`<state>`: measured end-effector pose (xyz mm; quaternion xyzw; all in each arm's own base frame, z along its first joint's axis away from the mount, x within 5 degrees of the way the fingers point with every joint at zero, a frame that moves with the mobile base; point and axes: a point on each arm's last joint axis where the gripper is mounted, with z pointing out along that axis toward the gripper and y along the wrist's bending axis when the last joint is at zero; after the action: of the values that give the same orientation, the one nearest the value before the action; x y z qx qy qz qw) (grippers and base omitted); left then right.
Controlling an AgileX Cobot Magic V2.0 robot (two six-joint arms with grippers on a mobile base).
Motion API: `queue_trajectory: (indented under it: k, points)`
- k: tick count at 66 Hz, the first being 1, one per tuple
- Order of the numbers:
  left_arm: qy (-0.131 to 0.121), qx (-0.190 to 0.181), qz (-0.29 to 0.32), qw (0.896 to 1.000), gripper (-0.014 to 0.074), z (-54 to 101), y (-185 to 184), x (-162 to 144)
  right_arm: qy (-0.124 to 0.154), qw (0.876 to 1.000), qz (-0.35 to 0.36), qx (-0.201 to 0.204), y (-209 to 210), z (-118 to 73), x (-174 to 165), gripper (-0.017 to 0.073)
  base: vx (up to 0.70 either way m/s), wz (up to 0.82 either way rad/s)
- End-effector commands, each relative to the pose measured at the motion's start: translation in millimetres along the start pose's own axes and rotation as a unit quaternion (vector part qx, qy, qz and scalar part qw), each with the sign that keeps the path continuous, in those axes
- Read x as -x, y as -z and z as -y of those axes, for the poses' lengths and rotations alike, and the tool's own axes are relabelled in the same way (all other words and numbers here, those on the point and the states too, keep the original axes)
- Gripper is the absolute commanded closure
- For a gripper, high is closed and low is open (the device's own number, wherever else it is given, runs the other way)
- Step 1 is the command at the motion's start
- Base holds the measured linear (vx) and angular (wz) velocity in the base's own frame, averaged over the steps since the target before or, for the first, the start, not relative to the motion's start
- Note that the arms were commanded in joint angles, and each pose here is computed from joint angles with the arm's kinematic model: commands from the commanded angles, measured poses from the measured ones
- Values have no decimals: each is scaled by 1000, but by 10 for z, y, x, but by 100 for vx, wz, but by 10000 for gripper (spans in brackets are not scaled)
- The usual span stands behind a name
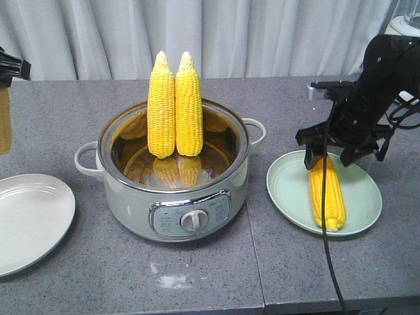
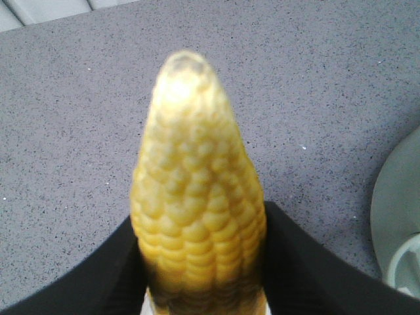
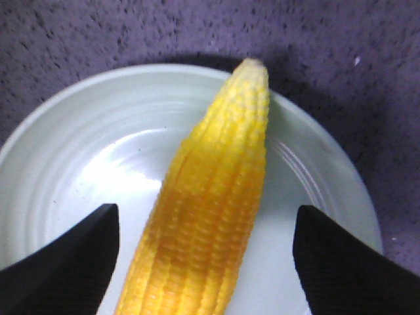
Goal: Distribute corn equally
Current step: 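Raise the right gripper away from the green plate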
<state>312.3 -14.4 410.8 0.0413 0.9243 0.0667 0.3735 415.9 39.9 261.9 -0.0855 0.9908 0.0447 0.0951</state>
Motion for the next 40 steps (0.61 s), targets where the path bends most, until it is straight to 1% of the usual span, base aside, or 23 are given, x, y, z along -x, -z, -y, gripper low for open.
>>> queue_trajectory:
  k: [1,2,5,13,20,29,40]
  points:
    - [12,4,62,998,394,-56,261,107,5,998,64,-6,608,-47,-11,20,0,0]
    - [12,4,62,998,394,-56,261,107,8,995,97,-10,831,-65,-4,20,0,0]
    - [12,4,62,998,394,-56,261,107,11,992,124,-13,1017,-80,-12,20,0,0]
    - [12,4,62,998,394,-56,261,107,17,983,180,-21,1444,-124,-111,20,0,0]
    - [12,4,62,998,394,-56,261,107,19,977,213,-24,1724,-163,-258,20,0,0]
    - [12,4,62,998,394,-56,261,107,22,969,244,-26,1983,-202,-413,20,0,0]
    - [12,4,62,998,394,-56,261,107,22,965,261,-27,2117,-222,-503,20,0,0]
